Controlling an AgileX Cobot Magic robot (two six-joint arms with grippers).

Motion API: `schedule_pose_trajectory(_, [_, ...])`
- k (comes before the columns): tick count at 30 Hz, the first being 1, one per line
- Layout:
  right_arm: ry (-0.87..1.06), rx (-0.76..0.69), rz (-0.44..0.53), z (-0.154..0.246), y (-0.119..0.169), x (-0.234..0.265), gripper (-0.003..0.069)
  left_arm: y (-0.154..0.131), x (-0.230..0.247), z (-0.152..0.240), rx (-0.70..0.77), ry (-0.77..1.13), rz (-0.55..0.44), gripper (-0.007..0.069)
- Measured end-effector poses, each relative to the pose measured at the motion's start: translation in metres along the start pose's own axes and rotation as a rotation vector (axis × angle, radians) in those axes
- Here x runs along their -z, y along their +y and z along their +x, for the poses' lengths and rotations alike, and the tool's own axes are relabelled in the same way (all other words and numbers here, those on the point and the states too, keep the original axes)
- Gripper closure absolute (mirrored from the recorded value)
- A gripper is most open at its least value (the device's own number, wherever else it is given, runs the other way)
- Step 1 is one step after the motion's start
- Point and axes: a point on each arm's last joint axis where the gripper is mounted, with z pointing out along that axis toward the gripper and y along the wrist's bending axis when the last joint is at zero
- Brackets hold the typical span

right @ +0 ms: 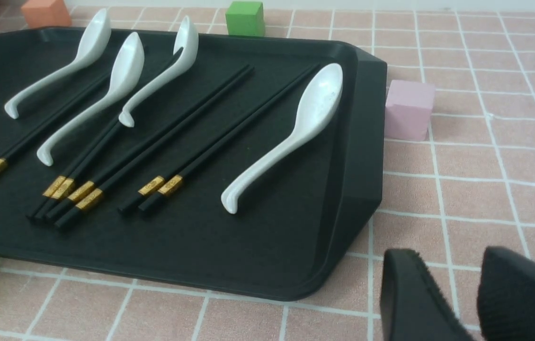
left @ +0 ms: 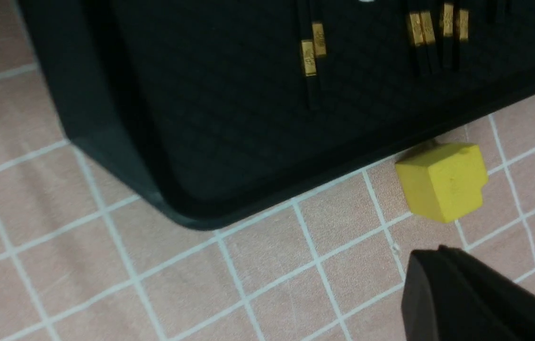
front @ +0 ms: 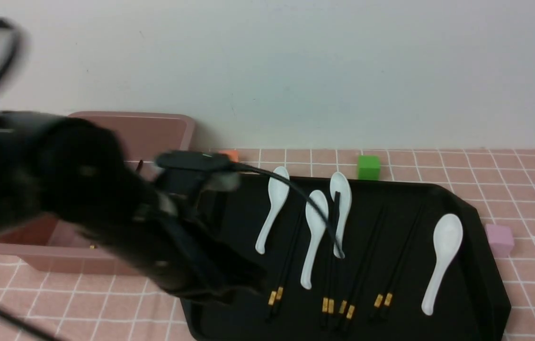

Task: On pink tablecloth take chopsticks from black tray and put them in box.
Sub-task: 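Reach over to the black tray and grasp a pair of chopsticks with the left gripper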

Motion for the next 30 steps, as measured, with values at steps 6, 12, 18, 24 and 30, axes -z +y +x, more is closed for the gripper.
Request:
schedule_pose_trajectory(6, [0.0, 0.0, 0.0, 0.0, 0.0, 0.0, 0.0419, -0.024, -0.051, -0.019, -0.034, 0.087, -0.07, 0.0636])
schedule_pose_trajectory(12, [0.0, 0.0, 0.0, 0.0, 0.0, 0.0, 0.0419, -0.026, -0.093, -0.04, -0.056, 0.161, -0.137, 0.0499])
schedule_pose_trajectory(18, [0.0, 0.0, 0.0, 0.0, 0.0, 0.0, 0.0419, -0.023, -0.128, -0.055, -0.087, 0.227, -0.218, 0.0299])
schedule_pose_trajectory(24, [0.0, 0.0, 0.0, 0.0, 0.0, 0.0, 0.0419, -0.023, -0.146, -0.068, -0.101, 0.214, -0.255, 0.0246])
schedule_pose_trajectory(30, [0.0, 0.0, 0.0, 0.0, 0.0, 0.0, 0.0419, -0.019, -0.159, -0.074, -0.103, 0.195, -0.257, 0.0245])
